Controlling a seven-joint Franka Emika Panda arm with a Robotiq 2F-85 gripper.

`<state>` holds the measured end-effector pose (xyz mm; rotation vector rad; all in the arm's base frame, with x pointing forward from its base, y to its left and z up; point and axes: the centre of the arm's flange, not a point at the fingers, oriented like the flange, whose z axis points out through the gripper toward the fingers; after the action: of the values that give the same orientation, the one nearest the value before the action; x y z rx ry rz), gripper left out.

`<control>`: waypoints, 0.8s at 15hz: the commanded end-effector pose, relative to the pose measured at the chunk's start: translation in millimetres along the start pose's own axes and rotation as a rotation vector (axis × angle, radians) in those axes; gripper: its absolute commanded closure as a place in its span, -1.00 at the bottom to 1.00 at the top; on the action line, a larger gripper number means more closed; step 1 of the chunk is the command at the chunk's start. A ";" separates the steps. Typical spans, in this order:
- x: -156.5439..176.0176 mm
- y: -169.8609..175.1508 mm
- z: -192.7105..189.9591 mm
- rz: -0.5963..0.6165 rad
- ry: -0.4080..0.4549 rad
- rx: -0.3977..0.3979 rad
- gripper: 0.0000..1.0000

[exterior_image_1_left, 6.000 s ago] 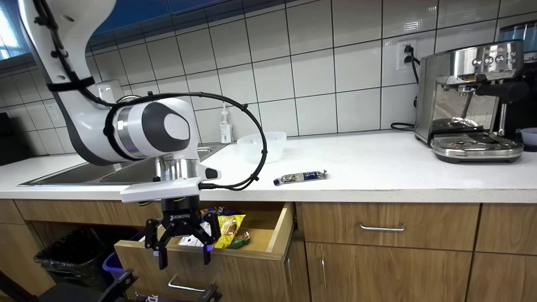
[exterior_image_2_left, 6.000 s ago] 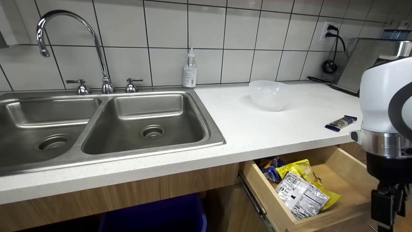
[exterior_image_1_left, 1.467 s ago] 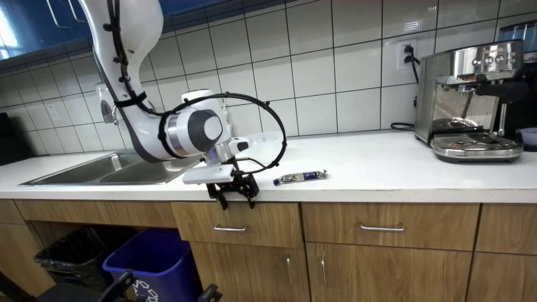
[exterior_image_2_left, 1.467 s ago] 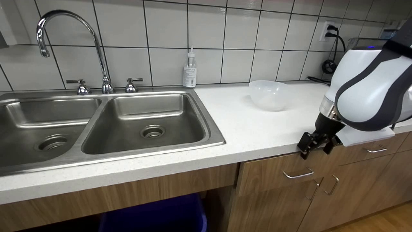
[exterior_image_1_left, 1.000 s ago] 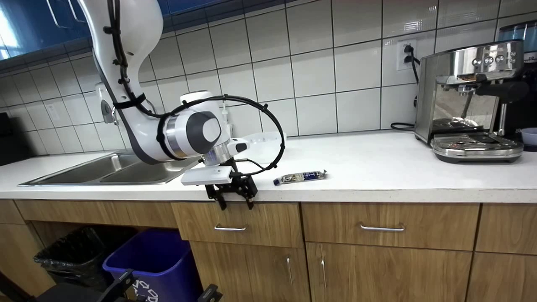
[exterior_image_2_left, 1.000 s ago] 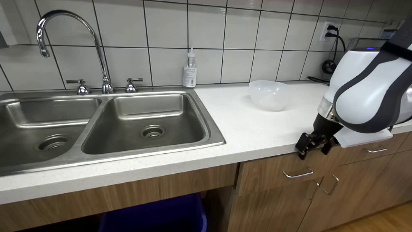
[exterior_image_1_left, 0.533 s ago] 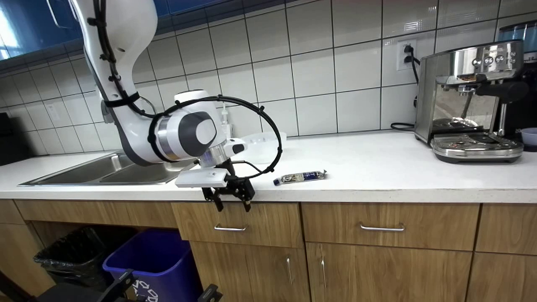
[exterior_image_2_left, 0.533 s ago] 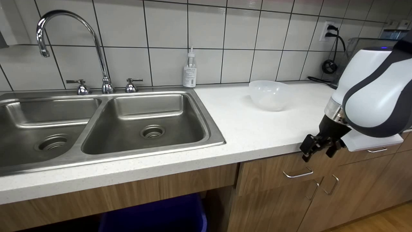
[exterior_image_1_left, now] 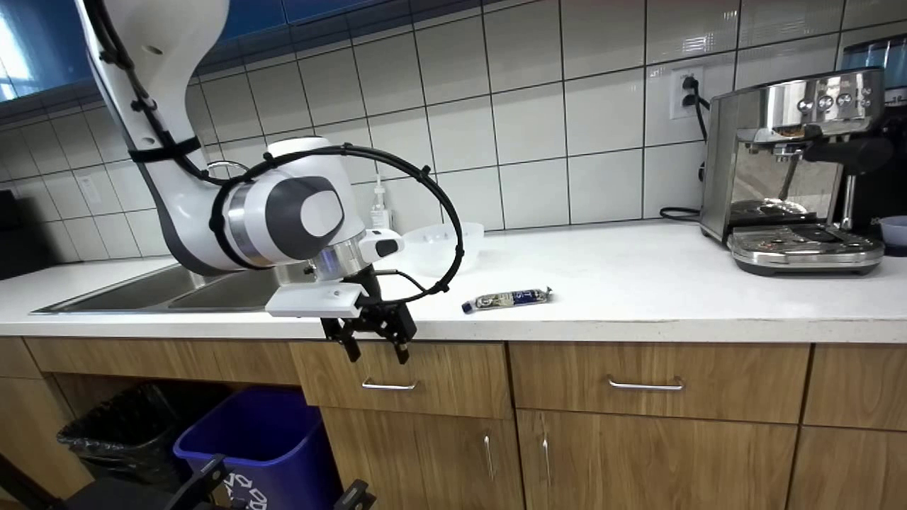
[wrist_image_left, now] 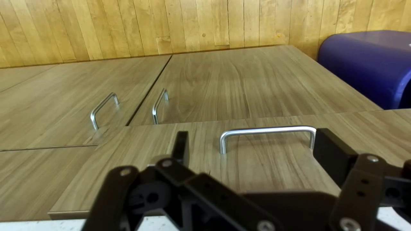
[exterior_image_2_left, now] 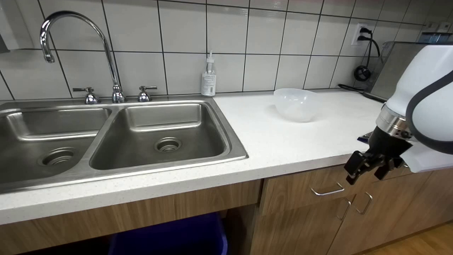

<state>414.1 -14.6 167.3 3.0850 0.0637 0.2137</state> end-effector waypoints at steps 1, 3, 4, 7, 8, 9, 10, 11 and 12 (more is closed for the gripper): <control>-20.6 0.8 -40.0 0.014 0.008 0.001 -1.00; -25.3 1.2 -51.4 0.026 0.005 0.005 -1.00; -27.0 1.3 -57.4 0.032 0.001 0.007 -1.00; -24.1 -0.7 -75.6 0.032 -0.011 0.008 -1.00; -21.8 -2.1 -81.1 0.028 -0.014 0.009 -1.00; -19.6 -3.2 -86.0 0.024 -0.015 0.004 -1.00; -18.2 -4.9 -91.1 0.020 -0.018 0.005 -1.00; -16.7 -6.0 -96.1 0.019 -0.018 0.002 -1.00; -14.6 -8.0 -101.8 0.020 -0.024 -0.003 -1.00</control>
<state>398.7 -10.4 235.4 3.0967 0.0561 0.1936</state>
